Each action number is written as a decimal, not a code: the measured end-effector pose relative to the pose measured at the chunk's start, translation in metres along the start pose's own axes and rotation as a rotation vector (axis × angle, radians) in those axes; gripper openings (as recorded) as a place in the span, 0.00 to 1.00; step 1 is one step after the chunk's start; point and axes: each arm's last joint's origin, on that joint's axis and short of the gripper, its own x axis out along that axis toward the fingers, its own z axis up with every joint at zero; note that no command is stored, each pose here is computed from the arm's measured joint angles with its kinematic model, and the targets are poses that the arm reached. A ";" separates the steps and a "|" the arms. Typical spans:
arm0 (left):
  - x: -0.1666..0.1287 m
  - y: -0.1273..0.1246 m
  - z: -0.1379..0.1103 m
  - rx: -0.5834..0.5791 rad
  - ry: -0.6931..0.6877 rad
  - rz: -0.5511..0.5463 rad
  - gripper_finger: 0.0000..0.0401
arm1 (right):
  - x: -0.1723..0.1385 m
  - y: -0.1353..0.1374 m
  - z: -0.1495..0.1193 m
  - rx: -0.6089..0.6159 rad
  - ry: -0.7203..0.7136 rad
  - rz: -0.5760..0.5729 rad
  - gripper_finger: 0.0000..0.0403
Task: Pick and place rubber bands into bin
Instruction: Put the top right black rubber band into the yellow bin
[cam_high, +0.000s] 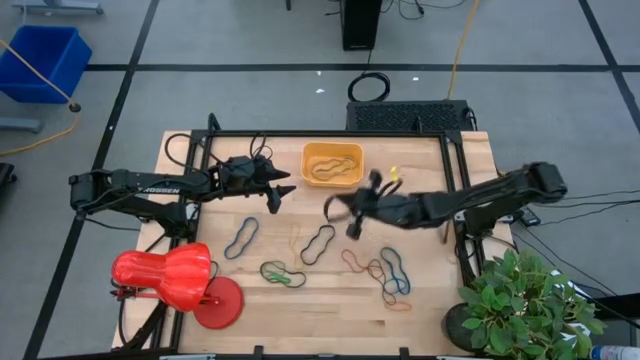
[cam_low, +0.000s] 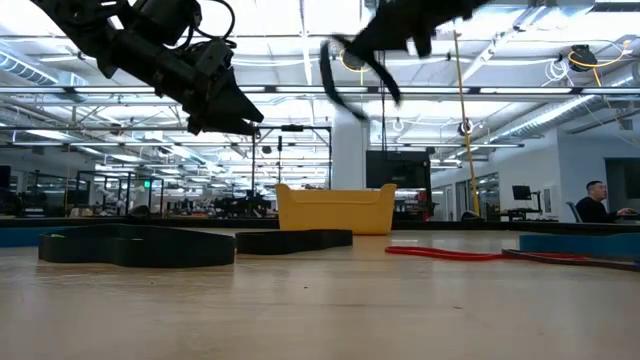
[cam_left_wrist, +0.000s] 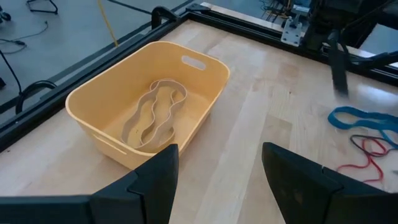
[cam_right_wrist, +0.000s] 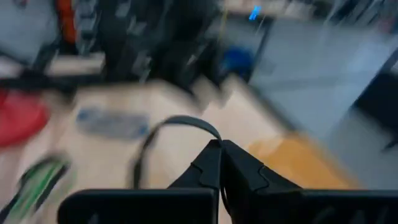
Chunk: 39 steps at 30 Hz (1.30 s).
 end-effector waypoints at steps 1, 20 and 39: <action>0.000 0.000 0.000 0.001 0.000 0.000 0.60 | -0.002 -0.006 0.009 -0.018 -0.054 -0.012 0.00; 0.000 0.001 0.000 0.004 0.003 0.005 0.60 | 0.021 -0.109 0.036 -0.114 -0.241 -0.324 0.00; 0.000 0.001 0.000 0.004 0.003 0.012 0.60 | 0.111 -0.113 -0.066 -0.172 0.138 -0.191 0.00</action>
